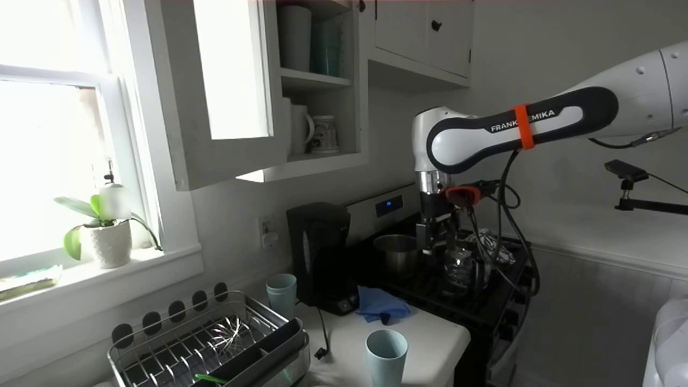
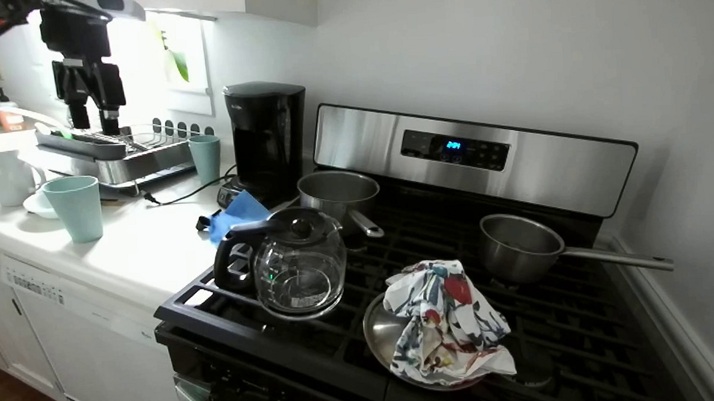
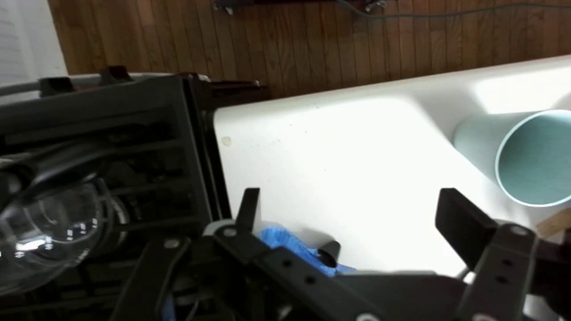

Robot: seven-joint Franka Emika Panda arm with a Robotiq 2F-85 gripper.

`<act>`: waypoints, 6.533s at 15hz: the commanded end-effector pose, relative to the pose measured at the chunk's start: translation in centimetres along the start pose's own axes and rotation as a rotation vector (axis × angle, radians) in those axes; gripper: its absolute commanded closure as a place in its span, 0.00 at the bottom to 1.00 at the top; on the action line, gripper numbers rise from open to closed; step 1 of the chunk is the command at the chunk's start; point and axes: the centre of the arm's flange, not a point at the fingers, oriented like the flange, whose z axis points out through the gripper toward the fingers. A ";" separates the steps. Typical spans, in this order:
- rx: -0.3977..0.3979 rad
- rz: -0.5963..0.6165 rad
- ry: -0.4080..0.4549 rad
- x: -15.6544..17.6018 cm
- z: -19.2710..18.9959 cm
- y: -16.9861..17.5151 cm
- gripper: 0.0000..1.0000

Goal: Pick up the light blue cup and put it in the bottom shelf of the top wall cabinet

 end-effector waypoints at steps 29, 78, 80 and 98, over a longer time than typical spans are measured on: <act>0.215 -0.449 0.039 4.7 15.4 -9.3 1.00; 0.341 0.300 0.469 1.3 -27.9 2.3 0.96; 0.342 0.304 0.470 1.6 -28.1 2.3 0.98; 0.543 0.452 0.623 6.6 -32.4 4.0 0.98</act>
